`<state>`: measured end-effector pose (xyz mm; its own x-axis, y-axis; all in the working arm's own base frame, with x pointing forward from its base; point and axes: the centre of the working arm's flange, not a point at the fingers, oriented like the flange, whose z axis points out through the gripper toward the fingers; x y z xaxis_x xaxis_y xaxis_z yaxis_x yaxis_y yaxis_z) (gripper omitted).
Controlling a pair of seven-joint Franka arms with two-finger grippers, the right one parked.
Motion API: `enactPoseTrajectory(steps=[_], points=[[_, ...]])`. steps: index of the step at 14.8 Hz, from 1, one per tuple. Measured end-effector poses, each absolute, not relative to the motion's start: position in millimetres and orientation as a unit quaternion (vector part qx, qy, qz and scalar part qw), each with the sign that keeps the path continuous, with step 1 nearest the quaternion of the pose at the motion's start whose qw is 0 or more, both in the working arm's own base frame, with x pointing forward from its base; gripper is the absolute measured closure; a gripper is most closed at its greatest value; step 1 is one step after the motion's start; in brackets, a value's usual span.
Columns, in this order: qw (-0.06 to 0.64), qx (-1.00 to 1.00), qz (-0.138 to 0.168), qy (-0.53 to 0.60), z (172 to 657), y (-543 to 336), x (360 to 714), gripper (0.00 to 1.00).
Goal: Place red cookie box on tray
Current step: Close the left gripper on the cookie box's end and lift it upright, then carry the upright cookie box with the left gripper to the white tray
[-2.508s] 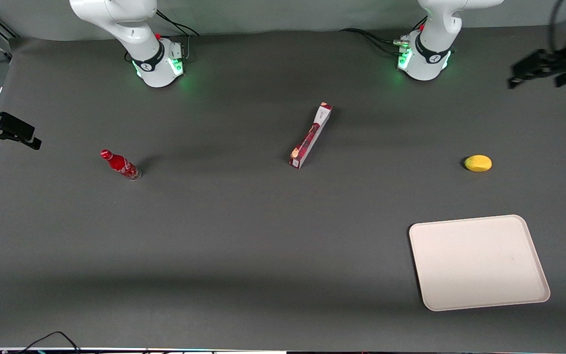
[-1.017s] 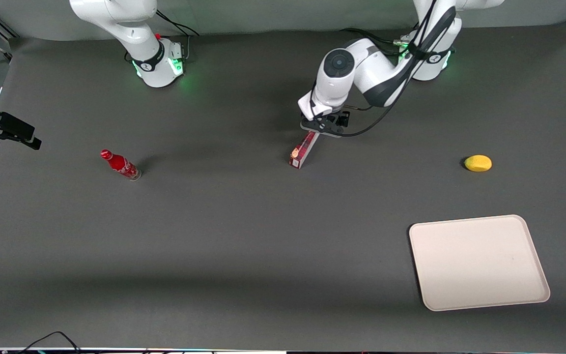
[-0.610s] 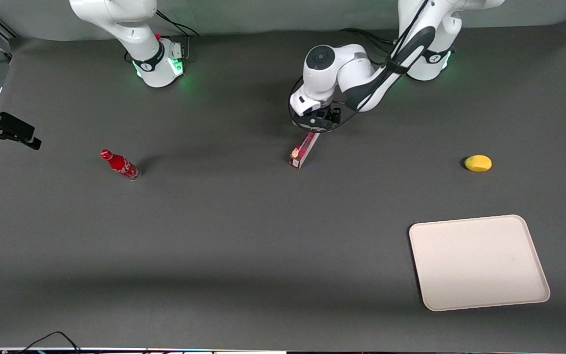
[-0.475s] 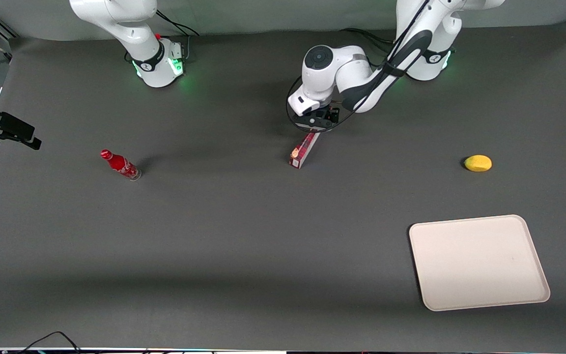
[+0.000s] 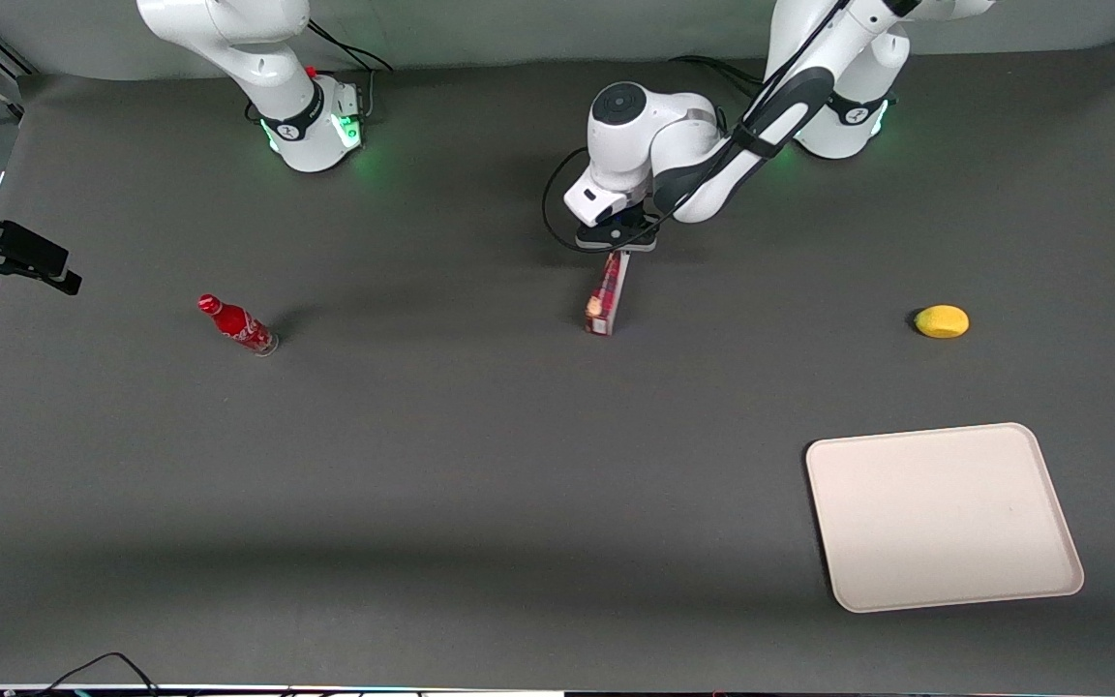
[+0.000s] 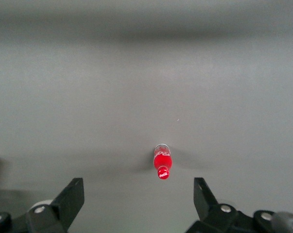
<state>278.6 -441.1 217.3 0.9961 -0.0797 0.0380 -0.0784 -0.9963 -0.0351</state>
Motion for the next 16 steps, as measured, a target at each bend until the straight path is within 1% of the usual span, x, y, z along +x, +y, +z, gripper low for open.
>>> enactPoseTrajectory(steps=[1, 3, 5, 6, 8, 9, 11, 14, 16], points=[[0.015, -0.999, -0.023, 0.023, 220, -443, 282, 0.81], [0.025, -0.999, -0.03, -0.002, 226, -444, 294, 0.82], [0.038, -0.998, -0.035, -0.026, 236, -445, 307, 0.88], [0.037, -0.998, -0.036, -0.039, 244, -449, 313, 0.88], [0.036, -0.995, -0.025, -0.086, 272, -458, 330, 0.88], [0.041, -0.993, -0.019, -0.109, 292, -462, 341, 0.88], [0.05, -0.987, -0.014, -0.153, 346, -467, 367, 0.88], [0.076, -0.973, -0.027, -0.216, 445, -450, 410, 0.88], [0.093, -0.96, -0.03, -0.261, 498, -416, 444, 0.88]])
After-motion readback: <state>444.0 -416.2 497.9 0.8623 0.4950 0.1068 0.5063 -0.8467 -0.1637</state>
